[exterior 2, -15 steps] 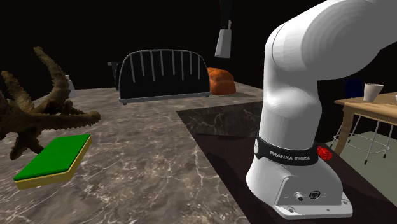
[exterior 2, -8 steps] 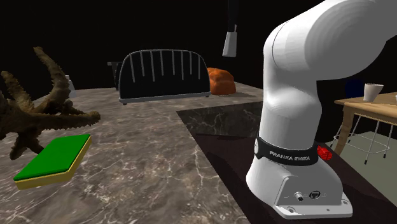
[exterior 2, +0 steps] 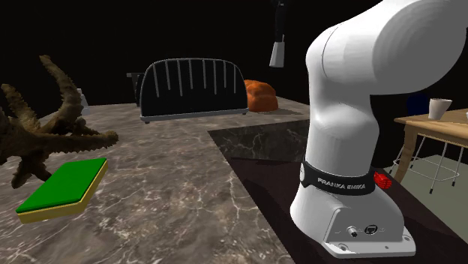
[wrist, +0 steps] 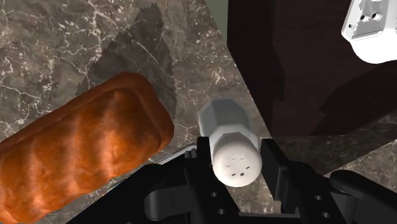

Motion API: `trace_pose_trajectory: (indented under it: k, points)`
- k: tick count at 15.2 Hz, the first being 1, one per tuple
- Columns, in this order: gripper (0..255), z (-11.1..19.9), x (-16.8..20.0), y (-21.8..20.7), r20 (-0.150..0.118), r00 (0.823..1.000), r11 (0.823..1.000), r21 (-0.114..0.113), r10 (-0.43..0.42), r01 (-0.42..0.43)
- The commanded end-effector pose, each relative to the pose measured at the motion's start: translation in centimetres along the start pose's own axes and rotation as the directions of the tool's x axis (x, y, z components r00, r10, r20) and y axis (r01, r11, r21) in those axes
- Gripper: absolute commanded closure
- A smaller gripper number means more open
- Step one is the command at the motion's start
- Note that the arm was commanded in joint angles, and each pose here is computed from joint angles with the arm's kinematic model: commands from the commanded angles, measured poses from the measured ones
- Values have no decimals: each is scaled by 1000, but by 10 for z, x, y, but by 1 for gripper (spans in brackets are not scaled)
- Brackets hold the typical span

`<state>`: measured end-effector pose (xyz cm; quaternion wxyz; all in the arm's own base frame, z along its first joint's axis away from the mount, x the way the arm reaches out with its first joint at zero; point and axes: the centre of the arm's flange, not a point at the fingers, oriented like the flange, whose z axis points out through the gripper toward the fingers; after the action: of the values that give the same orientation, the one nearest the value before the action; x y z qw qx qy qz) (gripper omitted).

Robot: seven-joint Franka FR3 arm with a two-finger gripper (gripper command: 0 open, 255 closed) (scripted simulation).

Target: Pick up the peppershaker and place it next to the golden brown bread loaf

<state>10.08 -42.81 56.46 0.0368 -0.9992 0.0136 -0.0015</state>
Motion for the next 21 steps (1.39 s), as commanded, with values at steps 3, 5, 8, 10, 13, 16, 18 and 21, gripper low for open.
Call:
trace_pose_trajectory:
  k: [3, 5, 8, 10, 13, 16, 18, 21]
  points:
    - [255, -3, -16, 55, 1, 1000, 1000, -1, 0, 0]
    - [255, -5, -22, 80, 1, 1000, 1000, -1, 0, 0]
    - [255, -8, -32, 118, 1, 1000, 1000, -1, 0, 0]
    - [255, -10, -38, 144, 1, 1000, 1000, -1, 0, 0]
    - [255, -13, -48, 182, 1, 1000, 1000, -1, 0, 0]
    - [255, -15, -58, 221, 1, 1000, 1000, -1, 0, 0]
    - [255, -17, -62, 239, 1, 1000, 1000, -1, 0, 0]
    - [255, -1, -62, 240, 1, 1000, 1000, -1, 0, 0]
